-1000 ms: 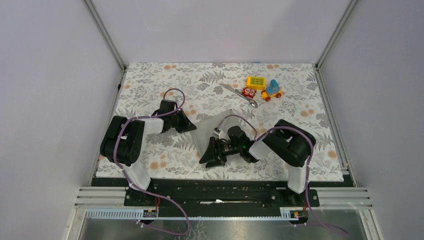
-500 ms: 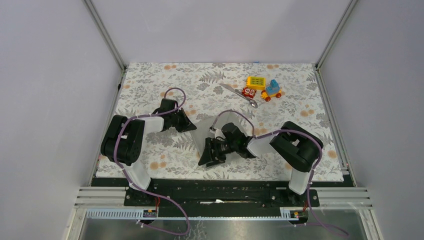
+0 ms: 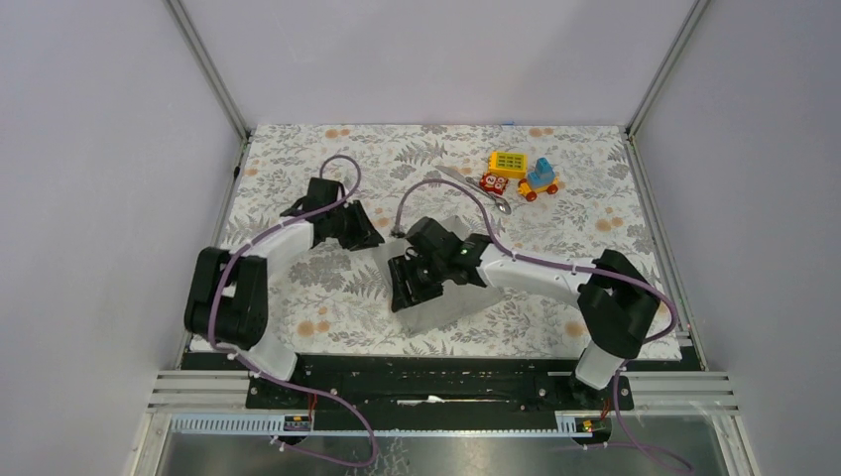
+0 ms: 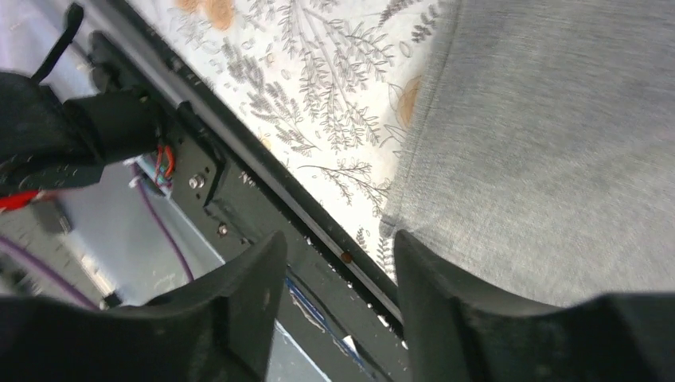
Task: Fold the napkin into a case and place the utensils inside
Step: Smooth out the upper triangle-folded napkin at the center of the board, then pick up the upper triangle-folded napkin from the center of the board.
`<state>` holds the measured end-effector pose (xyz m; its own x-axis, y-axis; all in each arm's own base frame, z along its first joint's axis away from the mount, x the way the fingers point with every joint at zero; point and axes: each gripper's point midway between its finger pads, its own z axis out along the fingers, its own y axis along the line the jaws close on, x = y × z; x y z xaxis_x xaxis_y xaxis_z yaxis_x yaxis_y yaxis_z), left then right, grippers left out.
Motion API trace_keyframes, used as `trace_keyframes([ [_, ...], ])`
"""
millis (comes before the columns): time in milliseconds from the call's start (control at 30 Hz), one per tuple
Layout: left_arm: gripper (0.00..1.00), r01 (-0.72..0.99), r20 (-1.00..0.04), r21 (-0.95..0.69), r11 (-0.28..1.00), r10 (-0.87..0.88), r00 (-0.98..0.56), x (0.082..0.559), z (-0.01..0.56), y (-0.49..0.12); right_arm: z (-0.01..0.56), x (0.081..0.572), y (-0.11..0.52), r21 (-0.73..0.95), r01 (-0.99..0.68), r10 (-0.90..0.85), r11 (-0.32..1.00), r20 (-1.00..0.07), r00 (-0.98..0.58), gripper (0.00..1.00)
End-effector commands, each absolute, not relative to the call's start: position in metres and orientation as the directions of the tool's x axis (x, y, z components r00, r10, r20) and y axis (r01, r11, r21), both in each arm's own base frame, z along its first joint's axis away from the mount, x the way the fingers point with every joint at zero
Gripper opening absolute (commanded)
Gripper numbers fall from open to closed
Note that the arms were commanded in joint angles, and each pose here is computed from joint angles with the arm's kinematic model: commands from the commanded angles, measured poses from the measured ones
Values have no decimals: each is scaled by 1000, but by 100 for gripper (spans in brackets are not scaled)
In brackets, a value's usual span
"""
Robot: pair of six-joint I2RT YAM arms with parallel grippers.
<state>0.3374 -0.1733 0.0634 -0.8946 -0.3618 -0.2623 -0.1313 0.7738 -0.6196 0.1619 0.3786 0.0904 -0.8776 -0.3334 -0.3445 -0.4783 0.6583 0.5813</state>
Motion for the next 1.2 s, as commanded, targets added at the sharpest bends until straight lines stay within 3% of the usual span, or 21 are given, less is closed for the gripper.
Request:
trace_keyframes([
  [0,34,-18,-380,-672,741,-365,-850,338,129,-167,84,166,348,244,-485,-402,840,-321,-857,54],
  [167,50,-6,-408,-682,731,-388,-827,330,150,-148,74,160,350,20,-446,-421,895,-296,-857,56],
  [400,64,-76,-510,-598,798,-452,-732,328,162,-90,59,147,365,-39,-479,-473,877,-248,-846,65],
  [533,65,-95,-542,-586,805,-476,-693,327,169,-68,53,147,371,-75,-486,-489,871,-229,-842,54],
  [667,66,-95,-555,-583,807,-481,-679,326,170,-61,47,147,377,-95,-496,-504,863,-217,-836,52],
  [800,66,-95,-538,-603,792,-492,-685,324,164,-58,39,147,384,-98,-507,-516,856,-193,-834,43],
  [1167,66,-84,-528,-635,768,-510,-679,326,164,-49,23,146,387,-123,-519,-534,846,-167,-829,46],
])
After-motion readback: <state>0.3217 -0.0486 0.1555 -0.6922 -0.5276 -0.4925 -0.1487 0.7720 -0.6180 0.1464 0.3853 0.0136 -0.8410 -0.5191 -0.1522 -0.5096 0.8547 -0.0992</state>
